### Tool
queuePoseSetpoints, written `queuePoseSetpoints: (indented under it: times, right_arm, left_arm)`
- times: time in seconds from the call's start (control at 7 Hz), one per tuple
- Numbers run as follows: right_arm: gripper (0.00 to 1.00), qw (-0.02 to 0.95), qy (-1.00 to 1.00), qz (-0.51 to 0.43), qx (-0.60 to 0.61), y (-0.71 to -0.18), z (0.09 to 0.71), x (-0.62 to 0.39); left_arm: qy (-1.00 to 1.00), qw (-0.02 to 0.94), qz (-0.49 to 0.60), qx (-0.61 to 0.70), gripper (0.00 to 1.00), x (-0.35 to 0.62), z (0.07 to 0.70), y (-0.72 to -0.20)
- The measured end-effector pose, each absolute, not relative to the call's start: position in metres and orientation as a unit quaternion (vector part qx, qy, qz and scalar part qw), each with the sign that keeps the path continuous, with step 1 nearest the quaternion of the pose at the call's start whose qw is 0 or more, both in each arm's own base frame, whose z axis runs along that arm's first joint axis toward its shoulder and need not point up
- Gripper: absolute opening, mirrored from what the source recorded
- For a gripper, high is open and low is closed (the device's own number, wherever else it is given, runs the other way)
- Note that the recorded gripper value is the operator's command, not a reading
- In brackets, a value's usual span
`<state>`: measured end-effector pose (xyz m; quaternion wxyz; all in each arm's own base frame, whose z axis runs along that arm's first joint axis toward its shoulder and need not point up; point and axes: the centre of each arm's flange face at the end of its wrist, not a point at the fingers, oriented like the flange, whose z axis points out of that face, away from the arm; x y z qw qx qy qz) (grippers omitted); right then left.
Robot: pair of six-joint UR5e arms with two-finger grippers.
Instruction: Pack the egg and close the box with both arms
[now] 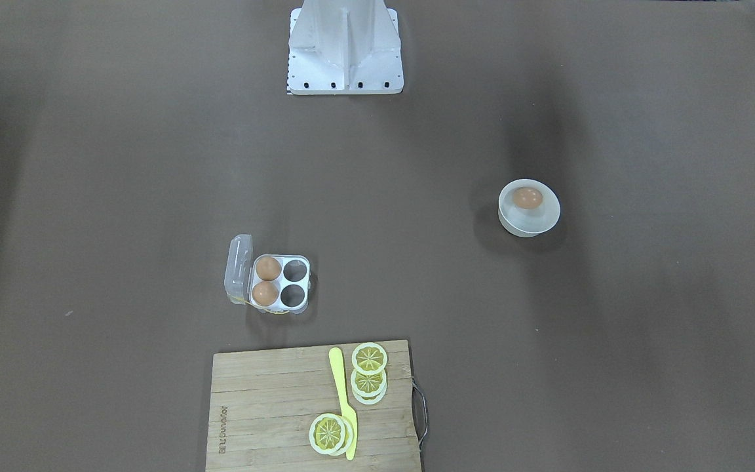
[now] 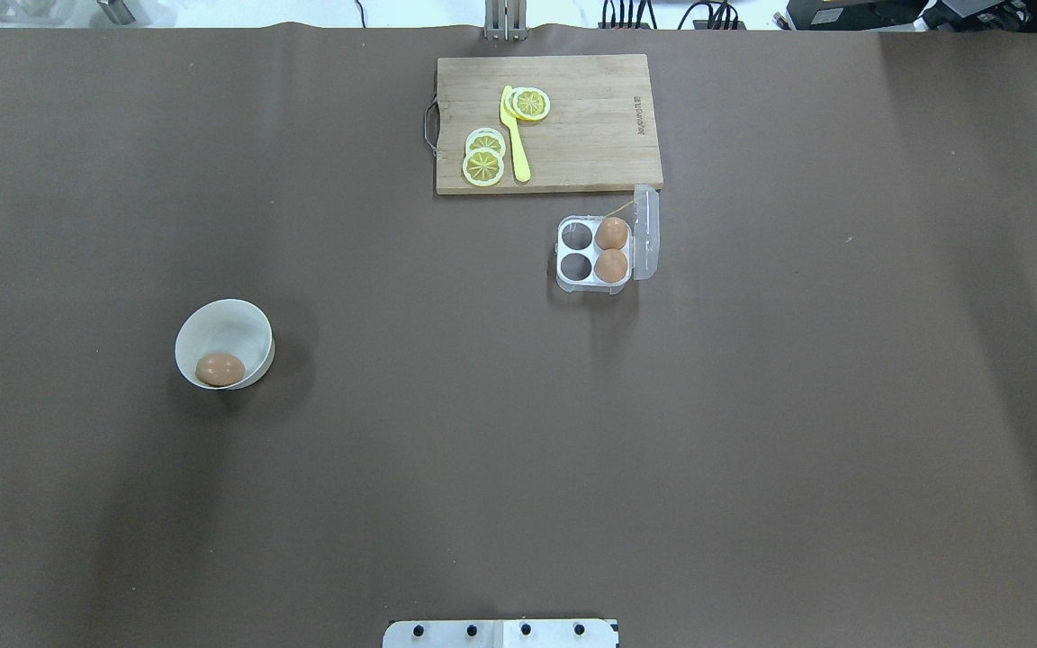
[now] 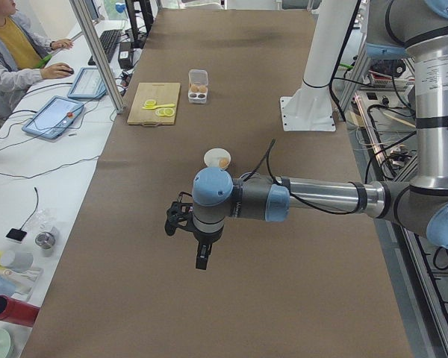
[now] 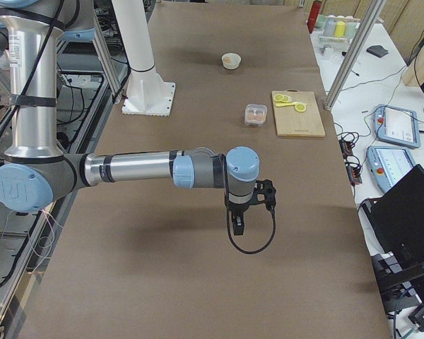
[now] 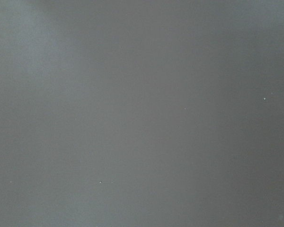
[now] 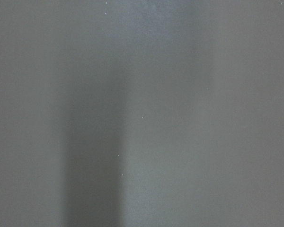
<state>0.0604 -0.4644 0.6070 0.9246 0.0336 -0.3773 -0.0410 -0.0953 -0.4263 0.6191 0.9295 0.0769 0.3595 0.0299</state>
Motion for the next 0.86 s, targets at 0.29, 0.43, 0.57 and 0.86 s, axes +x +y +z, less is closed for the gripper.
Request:
queuePoseSetpoints:
  times: [0.29,0.43,0.57,0.86]
  right_arm:
    - [1.0,0.924,-0.379,-0.043,0.038,-0.462,0.602,0.059]
    - [1.0,0.922,-0.383,-0.044,0.04,-0.462,0.599,0.059]
    - [1.0,0.916,-0.396,-0.045,0.041,-0.462,0.596,0.056]
    - [1.0,0.905,-0.422,-0.044,0.042,-0.46,0.59,0.053]
  left_arm:
    - [0.36,0.929,0.032,0.079,0.99,-0.094,0.617,-0.427]
    - [0.36,0.929,0.034,0.082,0.98,-0.094,0.615,-0.428]
    - [0.364,0.927,0.034,0.085,0.97,-0.093,0.612,-0.428]
    - [0.381,0.919,0.04,0.096,0.98,-0.086,0.601,-0.433]
